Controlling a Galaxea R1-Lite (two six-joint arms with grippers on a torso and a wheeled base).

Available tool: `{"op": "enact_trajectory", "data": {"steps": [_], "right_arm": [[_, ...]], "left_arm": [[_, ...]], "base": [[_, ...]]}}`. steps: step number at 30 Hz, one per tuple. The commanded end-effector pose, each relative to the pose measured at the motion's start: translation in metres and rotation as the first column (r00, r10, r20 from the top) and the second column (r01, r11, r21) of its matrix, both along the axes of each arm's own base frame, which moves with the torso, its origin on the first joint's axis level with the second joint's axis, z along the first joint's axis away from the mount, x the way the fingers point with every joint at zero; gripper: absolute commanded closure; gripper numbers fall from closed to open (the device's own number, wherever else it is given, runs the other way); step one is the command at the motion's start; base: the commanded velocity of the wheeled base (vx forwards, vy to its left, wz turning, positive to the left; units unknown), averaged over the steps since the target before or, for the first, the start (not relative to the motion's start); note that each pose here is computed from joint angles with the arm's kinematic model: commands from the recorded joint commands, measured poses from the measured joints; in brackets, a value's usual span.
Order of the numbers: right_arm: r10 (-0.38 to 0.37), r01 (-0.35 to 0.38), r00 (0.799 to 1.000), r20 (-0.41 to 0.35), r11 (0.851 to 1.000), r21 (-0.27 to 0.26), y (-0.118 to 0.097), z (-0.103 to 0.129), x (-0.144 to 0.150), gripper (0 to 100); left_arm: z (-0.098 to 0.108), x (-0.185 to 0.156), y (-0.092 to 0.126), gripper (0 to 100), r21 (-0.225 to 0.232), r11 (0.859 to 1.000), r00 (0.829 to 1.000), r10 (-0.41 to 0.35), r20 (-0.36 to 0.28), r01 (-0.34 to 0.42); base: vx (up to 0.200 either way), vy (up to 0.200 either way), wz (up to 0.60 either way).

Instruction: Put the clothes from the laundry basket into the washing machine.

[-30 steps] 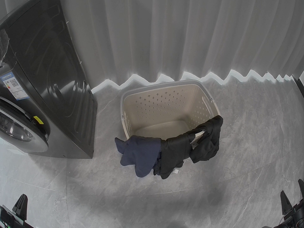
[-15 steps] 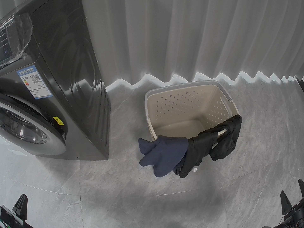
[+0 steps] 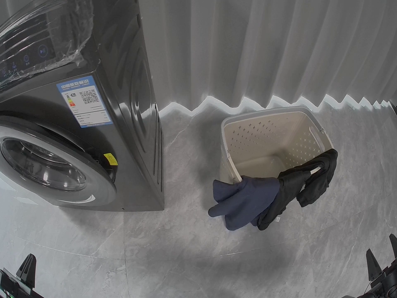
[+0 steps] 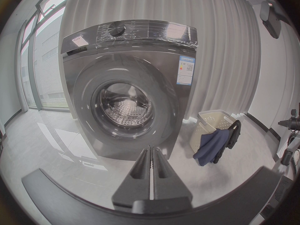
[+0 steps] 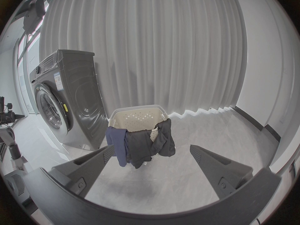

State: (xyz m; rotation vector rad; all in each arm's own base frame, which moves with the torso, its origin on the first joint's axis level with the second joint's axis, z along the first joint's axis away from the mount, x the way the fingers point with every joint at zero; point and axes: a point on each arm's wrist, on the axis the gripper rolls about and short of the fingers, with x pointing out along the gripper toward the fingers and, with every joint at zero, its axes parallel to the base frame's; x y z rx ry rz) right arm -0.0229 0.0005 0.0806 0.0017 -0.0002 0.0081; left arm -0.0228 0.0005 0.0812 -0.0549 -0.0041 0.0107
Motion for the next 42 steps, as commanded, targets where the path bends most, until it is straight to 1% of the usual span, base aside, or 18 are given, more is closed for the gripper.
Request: {"op": "enact_trajectory", "data": {"steps": [1, 14, 24, 27, 29, 42], "right_arm": [[0.001, -0.001, 1.0, -0.008, 1.0, 0.0, 0.0, -0.0052, 0.0005, 0], [0.001, -0.001, 1.0, -0.008, 1.0, 0.0, 0.0, -0.0052, 0.0005, 0], [0.001, -0.001, 1.0, -0.009, 1.0, 0.0, 0.0, -0.005, 0.0004, 0], [0.001, -0.001, 1.0, -0.008, 1.0, 0.0, 0.0, -0.0052, 0.0005, 0], [0.001, -0.001, 1.0, -0.008, 1.0, 0.0, 0.0, -0.0052, 0.0005, 0], [0.003, -0.003, 1.0, -0.008, 1.0, 0.0, 0.0, -0.0052, 0.0005, 0]], "left_arm": [[-0.0047, 0.0003, 0.0, 100, -0.002, 1.0, 1.0, 0.0, -0.004, 0.0], [-0.0047, 0.0003, 0.0, 100, 0.0, 1.0, 1.0, 0.0, -0.004, 0.0], [-0.0047, 0.0003, 0.0, 100, -0.002, 1.0, 1.0, 0.0, -0.004, 0.0], [-0.0047, 0.0003, 0.0, 100, -0.002, 1.0, 1.0, 0.001, -0.004, -0.001], [-0.0047, 0.0003, 0.0, 100, -0.002, 1.0, 1.0, 0.0, -0.004, 0.0], [-0.0047, 0.0003, 0.0, 100, -0.002, 1.0, 1.0, 0.001, -0.004, -0.001]], "base": [[0.0, 0.2, 0.0], [0.0, 0.2, 0.0], [0.0, 0.0, 0.0], [0.0, 0.0, 0.6], [0.0, 0.0, 0.0], [0.0, 0.2, 0.0]]}}
